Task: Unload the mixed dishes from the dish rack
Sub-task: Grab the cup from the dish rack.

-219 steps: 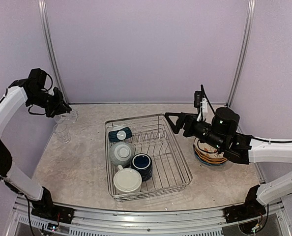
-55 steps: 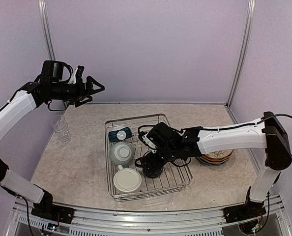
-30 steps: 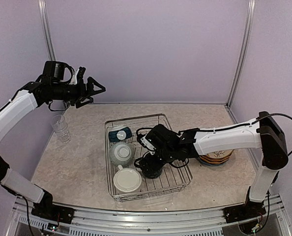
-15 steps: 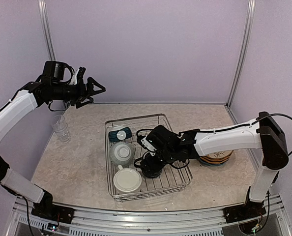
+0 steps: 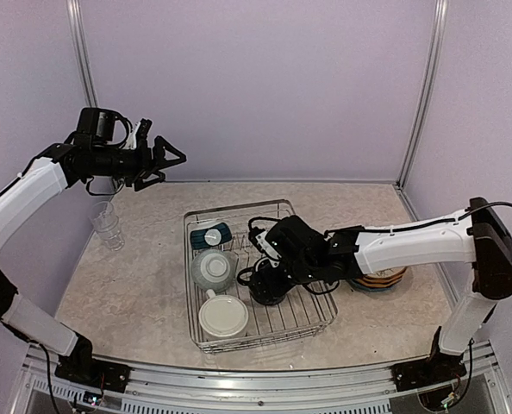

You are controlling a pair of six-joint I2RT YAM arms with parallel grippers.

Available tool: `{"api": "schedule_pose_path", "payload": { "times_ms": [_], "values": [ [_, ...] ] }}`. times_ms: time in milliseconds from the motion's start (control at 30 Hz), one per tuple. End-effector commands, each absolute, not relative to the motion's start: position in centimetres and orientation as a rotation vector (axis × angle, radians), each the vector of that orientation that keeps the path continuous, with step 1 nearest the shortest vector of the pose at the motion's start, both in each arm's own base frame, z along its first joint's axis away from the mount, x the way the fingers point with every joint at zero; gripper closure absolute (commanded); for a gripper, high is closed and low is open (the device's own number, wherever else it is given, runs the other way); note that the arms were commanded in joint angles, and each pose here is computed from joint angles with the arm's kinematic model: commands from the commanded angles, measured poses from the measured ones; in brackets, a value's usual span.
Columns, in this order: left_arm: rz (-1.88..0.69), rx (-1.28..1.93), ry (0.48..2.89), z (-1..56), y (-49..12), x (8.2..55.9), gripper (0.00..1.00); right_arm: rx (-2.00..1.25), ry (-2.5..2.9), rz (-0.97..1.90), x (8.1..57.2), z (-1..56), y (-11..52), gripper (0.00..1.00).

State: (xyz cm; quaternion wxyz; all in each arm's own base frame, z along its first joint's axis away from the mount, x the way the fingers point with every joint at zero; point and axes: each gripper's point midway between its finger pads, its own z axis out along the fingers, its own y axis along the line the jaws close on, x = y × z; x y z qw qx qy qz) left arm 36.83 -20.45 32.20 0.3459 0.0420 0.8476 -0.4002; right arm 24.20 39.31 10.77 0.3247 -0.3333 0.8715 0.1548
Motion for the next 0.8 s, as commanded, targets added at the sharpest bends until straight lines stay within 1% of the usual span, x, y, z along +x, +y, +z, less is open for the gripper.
{"api": "schedule_pose_path", "payload": {
  "times_ms": [0,200,433,633,767],
  "values": [
    [-1.044,0.125,2.184,32.9,-20.6,37.1,0.01,-0.700,2.098,0.546,25.9,18.5,40.0,1.00],
    [-1.098,0.137,2.186,32.8,-21.1,36.9,0.01,-0.595,1.982,0.710,26.1,22.4,39.6,1.00],
    [-1.235,0.181,2.186,32.7,-23.0,36.2,0.03,-0.434,1.725,1.074,25.2,27.8,38.2,1.00],
    [-1.523,0.198,2.176,33.4,-26.2,35.0,0.06,-0.347,1.561,1.272,25.4,32.9,37.0,1.00],
    [-1.635,0.259,2.194,33.8,-29.0,33.1,0.09,-0.288,1.458,1.379,25.3,35.7,36.0,1.00]
  ]
}}
